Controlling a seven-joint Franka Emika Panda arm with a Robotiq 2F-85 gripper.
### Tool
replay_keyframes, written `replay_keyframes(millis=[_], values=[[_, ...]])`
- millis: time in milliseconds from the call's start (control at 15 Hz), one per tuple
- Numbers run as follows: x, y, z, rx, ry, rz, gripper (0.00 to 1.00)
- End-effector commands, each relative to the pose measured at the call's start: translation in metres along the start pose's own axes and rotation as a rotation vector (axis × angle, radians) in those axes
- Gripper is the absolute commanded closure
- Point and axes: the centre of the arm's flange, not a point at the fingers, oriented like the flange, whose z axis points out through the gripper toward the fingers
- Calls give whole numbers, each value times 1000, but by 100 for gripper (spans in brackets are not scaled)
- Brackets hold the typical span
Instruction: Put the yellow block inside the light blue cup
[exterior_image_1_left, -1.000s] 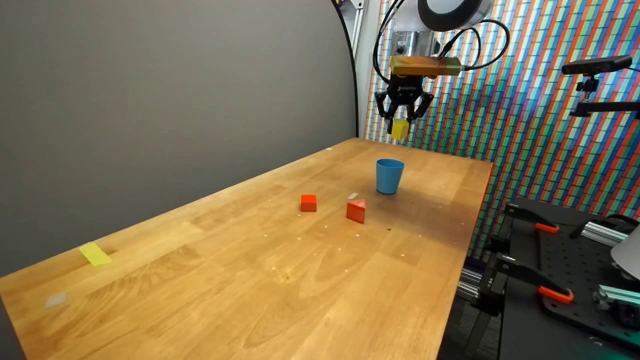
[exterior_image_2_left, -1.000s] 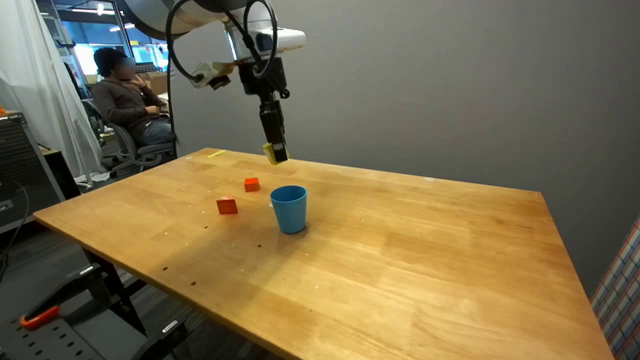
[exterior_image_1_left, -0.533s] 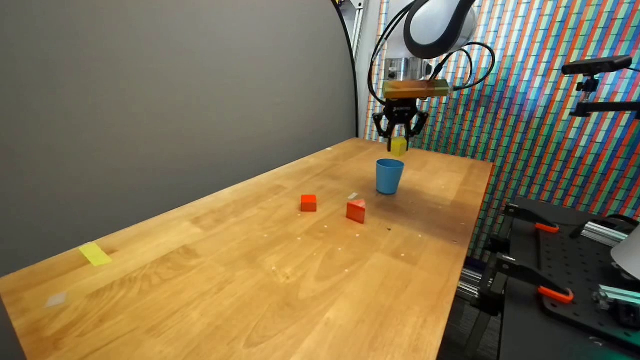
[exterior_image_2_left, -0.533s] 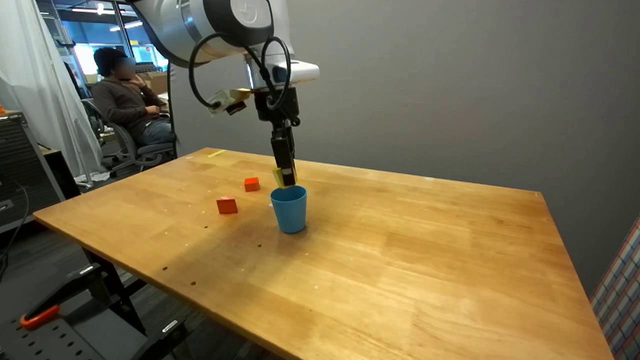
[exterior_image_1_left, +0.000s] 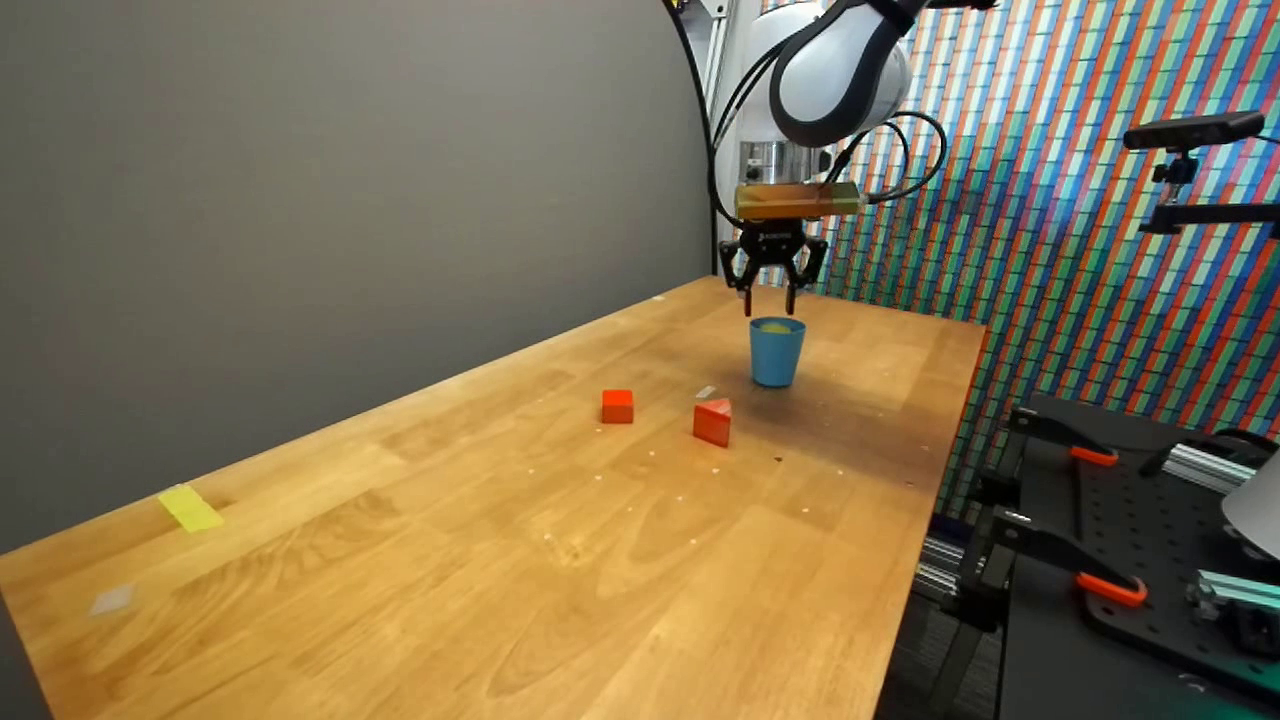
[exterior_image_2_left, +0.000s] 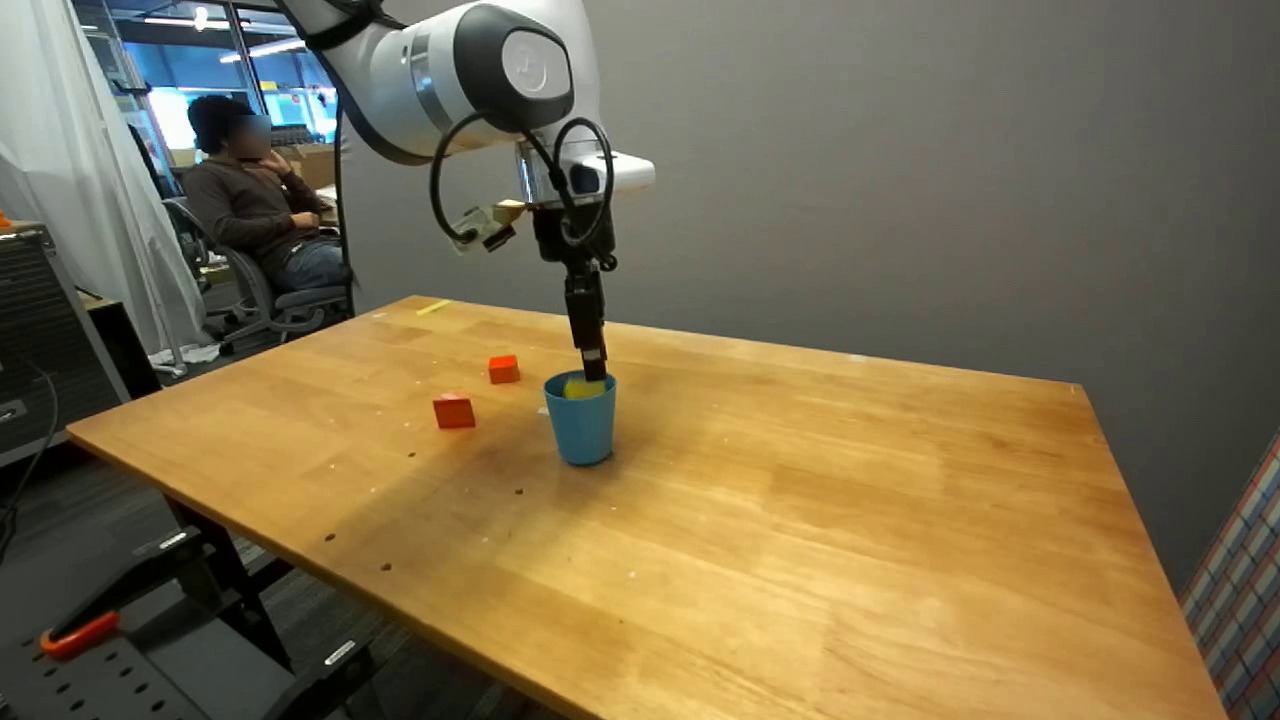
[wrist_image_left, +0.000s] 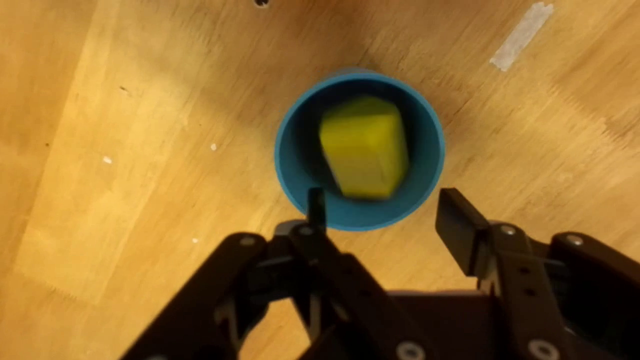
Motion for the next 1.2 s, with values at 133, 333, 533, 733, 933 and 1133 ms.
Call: replay_keyframes(millis=[133,333,533,733,933,1133], values=[[-40,-2,-38,106,18,-124,0],[-95,-11,-81,73,-10,-317,0],[-146,-21,-127,38,-34,-492,0],[-185,-27,-173,-1,-64,-666,0],[-212,-24,-212,-23,-95,-842,0],[-216,-27,-200,-27,-75,-809,0]])
